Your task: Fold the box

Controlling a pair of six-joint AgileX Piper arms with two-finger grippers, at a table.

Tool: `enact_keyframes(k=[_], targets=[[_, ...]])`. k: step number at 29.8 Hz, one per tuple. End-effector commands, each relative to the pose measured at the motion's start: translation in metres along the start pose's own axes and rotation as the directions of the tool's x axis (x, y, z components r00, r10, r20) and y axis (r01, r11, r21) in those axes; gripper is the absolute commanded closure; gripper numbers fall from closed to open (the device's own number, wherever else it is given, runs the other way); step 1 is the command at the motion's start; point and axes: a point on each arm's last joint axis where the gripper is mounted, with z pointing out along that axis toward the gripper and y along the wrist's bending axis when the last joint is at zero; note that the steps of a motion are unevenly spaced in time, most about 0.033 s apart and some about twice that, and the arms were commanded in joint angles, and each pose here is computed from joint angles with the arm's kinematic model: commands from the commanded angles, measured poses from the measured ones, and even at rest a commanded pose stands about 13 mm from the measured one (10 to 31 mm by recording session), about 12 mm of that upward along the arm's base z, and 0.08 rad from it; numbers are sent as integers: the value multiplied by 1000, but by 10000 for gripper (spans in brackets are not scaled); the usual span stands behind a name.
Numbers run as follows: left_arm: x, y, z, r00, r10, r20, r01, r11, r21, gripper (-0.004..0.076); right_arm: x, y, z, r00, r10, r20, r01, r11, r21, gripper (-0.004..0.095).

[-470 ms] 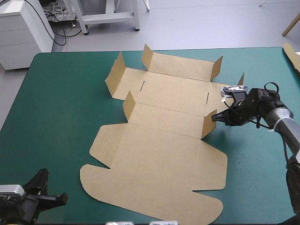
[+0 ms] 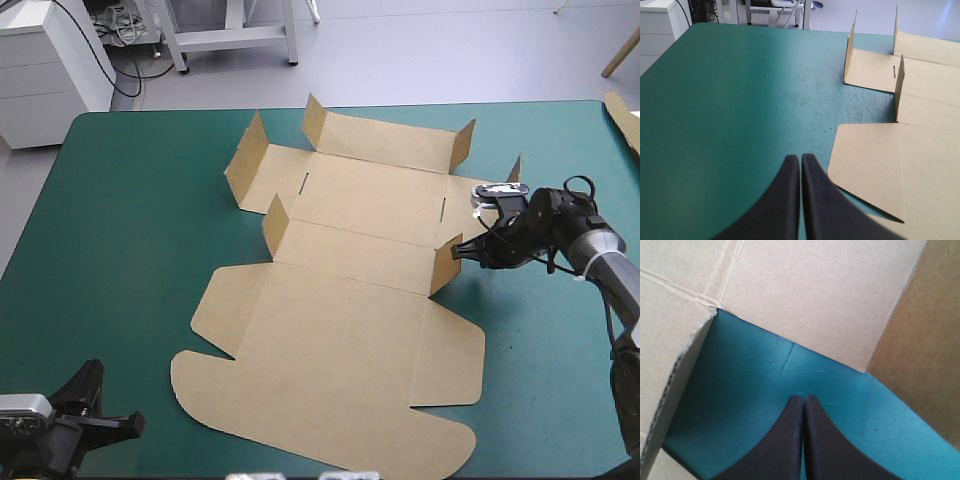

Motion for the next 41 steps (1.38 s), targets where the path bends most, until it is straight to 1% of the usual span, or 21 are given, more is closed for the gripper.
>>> enact_keyframes(k=[1, 9, 13, 18, 22, 30, 33, 37, 39, 41], targets=[[-12, -2, -7, 994, -11, 111, 10, 1000, 13, 731, -9, 3, -23, 996, -7, 94, 6, 1000, 5, 929], [-12, -2, -7, 994, -11, 111, 10, 1000, 13, 731, -10, 3, -24, 995, -7, 102, 7, 1000, 6, 929], [-12, -2, -7, 994, -11, 111, 10, 1000, 13, 731, -14, 5, -37, 995, -15, 98, 15, 1000, -1, 929], [-12, -2, -7, 994, -11, 111, 10, 1000, 13, 731, -21, 10, -80, 973, -35, 228, 32, 999, 15, 929], [-12, -2, -7, 994, -11, 111, 10, 1000, 13, 731, -13, 16, -115, 950, -32, 311, 26, 999, 22, 929], [-12, -2, -7, 994, -11, 111, 10, 1000, 13, 731, 12, 31, -169, 910, -17, 415, 28, 999, -22, 929], [-12, -2, -7, 994, -11, 111, 10, 1000, 13, 731, 19, 34, -182, 898, -19, 440, 34, 999, -28, 929], [-12, -2, -7, 994, -11, 111, 10, 1000, 13, 731, 23, 36, -187, 894, -23, 447, 40, 999, -29, 929], [-12, -2, -7, 994, -11, 111, 10, 1000, 13, 731, 22, 36, -186, 896, -25, 444, 43, 999, -31, 917], [-12, -2, -7, 994, -11, 111, 10, 1000, 13, 731, 22, 37, -185, 897, -50, 439, 69, 997, -27, 895]])
